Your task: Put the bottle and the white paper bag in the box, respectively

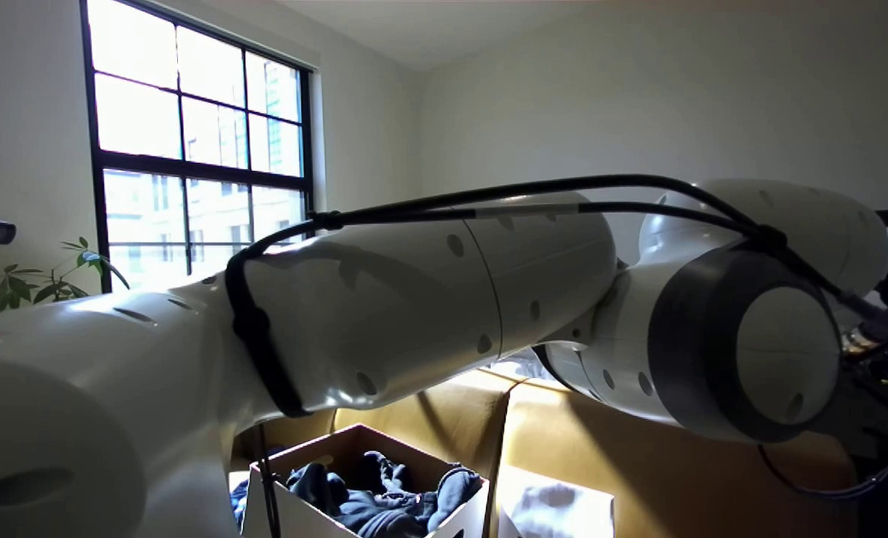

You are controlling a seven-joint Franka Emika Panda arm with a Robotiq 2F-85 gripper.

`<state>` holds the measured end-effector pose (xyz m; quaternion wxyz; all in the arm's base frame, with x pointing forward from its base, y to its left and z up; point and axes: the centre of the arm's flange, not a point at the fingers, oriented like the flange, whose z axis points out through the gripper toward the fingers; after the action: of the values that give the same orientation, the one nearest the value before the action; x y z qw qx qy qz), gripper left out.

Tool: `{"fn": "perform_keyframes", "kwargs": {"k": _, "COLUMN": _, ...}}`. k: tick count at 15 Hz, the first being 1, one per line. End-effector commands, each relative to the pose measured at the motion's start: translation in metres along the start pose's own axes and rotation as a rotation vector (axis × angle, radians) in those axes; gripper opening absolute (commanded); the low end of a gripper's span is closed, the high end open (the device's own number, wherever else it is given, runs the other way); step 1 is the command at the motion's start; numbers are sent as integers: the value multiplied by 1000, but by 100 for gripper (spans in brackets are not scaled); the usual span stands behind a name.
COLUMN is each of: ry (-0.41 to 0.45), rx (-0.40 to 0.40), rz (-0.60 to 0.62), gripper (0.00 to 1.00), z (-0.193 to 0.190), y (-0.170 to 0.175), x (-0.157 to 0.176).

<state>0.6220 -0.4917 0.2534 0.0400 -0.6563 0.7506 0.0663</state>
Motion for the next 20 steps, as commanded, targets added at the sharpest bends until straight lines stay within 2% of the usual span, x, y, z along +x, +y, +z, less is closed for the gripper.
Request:
{"fn": "perform_keyframes", "kwargs": {"k": 1, "ry": -28, "rx": -37, "rz": -5, "gripper": 92, "z": -9, "y": -64, "x": 35}}
{"fn": "perform_keyframes", "kwargs": {"k": 2, "ry": -27, "rx": -42, "rz": 0, "gripper": 73, "z": -7, "y": -64, "x": 35}}
{"fn": "perform_keyframes", "kwargs": {"k": 11, "ry": -26, "rx": -48, "rz": 2, "gripper": 13, "z": -11, "y": -56, "x": 40}}
{"fn": "perform_keyframes", "kwargs": {"k": 14, "ry": -33, "rx": -41, "rz": 5, "gripper": 10, "z": -17, "y": -54, "x": 42}}
{"fn": "perform_keyframes", "kwargs": {"k": 16, "ry": -41, "rx": -43, "rz": -16, "gripper": 10, "z": -37, "y": -40, "x": 40}}
{"fn": "perform_keyframes", "kwargs": {"k": 17, "ry": -49, "rx": -44, "rz": -63, "gripper": 10, "z": -52, "y": -26, "x": 35}}
{"fn": "perform_keyframes", "kwargs": {"k": 20, "ry": -19, "rx": -48, "rz": -254, "gripper": 10, "z": -109, "y": 45, "x": 7}}
